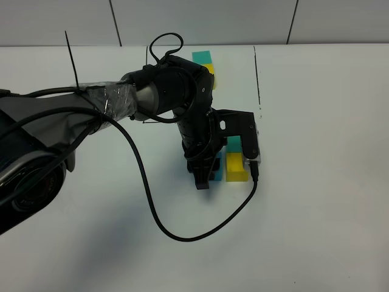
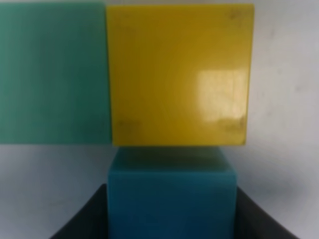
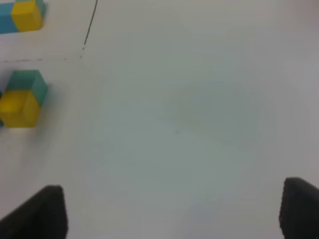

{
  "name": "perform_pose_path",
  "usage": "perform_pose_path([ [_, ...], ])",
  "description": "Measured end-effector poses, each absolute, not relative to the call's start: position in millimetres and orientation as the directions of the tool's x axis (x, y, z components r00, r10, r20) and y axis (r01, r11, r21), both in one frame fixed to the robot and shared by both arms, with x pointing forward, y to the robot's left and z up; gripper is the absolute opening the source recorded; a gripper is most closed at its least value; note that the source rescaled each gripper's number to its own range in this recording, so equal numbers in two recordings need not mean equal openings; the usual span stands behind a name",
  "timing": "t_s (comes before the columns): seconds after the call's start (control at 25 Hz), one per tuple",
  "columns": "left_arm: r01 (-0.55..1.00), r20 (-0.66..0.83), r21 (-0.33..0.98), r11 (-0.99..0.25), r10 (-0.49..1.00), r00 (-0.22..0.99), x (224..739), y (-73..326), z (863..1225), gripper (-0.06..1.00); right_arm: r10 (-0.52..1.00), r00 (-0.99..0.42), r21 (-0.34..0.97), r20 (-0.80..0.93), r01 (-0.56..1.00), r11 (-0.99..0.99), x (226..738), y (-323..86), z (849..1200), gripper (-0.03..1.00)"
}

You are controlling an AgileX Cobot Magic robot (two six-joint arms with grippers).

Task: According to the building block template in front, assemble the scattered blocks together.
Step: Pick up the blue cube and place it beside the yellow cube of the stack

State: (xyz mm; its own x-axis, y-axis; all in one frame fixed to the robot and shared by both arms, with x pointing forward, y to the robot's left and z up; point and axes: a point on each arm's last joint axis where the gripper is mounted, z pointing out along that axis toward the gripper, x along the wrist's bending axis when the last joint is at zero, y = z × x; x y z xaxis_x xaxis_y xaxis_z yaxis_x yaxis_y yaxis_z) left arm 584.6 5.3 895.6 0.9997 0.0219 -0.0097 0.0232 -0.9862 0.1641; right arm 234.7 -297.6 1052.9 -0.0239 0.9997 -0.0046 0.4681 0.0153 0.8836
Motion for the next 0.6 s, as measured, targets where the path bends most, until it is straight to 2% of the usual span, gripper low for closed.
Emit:
perform_pose_path([
  [0.6,0.025,-0.009,0.168,-0.985,0.024,1.000,584.7,4.9,895.7,0.00,1.000,-0.024,0.884,-0.005,0.468,0.015,234.7,-297.6,1052.9,0.73],
])
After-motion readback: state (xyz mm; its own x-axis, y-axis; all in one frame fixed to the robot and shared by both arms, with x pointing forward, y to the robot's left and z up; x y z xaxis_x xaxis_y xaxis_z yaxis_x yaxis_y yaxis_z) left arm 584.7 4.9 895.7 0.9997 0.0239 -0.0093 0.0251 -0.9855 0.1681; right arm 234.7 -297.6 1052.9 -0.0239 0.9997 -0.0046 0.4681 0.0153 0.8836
